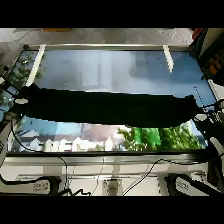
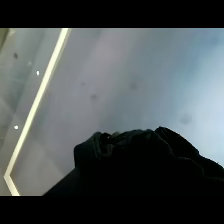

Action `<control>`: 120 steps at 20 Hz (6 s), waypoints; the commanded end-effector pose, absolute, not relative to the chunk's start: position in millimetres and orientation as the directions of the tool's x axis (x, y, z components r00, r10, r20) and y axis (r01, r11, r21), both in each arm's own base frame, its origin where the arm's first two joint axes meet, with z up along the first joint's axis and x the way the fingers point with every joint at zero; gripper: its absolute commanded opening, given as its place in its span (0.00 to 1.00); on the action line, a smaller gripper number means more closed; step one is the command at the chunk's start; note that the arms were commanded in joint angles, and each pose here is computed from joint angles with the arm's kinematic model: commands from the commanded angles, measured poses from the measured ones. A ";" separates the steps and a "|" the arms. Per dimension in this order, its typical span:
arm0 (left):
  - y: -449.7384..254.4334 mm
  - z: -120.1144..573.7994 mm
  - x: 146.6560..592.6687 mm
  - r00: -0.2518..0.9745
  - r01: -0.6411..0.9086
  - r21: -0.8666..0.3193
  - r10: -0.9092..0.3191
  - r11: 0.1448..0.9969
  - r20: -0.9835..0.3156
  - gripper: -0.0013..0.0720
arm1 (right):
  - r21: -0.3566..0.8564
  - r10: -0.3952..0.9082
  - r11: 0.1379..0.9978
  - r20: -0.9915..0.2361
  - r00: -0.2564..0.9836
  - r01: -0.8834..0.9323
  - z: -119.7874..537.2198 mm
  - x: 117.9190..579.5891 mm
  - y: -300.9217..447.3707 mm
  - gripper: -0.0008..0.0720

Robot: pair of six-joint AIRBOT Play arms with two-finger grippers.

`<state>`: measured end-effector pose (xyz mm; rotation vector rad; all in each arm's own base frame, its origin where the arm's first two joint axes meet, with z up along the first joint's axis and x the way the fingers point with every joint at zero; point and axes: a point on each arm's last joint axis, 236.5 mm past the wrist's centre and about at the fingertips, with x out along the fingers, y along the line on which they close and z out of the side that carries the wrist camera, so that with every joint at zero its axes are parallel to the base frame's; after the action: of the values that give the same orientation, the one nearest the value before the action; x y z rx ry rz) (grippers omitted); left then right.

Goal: Fold the clothes and pants, and hang the long-sleeved shirts on hangers.

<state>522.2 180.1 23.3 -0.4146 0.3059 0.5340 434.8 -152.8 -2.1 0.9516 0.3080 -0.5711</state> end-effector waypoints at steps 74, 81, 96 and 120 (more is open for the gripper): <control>-64.7 232.6 461.3 0.849 0.311 -0.279 -0.397 0.909 -0.347 0.05 | 0.720 0.789 0.613 -0.583 0.194 -0.325 -26.6 396.7 530.6 0.06; -66.4 231.8 462.2 0.847 0.312 -0.294 -0.405 0.903 -0.345 0.06 | 0.662 0.756 0.638 -0.636 0.156 -0.394 -46.0 377.2 544.7 0.06; -289.8 95.5 371.5 0.272 0.466 -0.593 -0.744 0.657 -0.611 0.99 | 0.591 0.582 0.789 -0.631 0.514 -0.168 148.2 533.7 186.1 0.06; -56.4 -91.6 401.2 0.218 -0.011 -0.640 -0.622 0.768 -0.752 0.79 | 0.238 0.292 0.956 -0.812 0.505 -0.171 143.6 499.6 59.9 0.07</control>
<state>396.1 -37.5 -77.7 -0.4802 1.3052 -0.3935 499.0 60.6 143.1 0.1341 1.0076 0.2821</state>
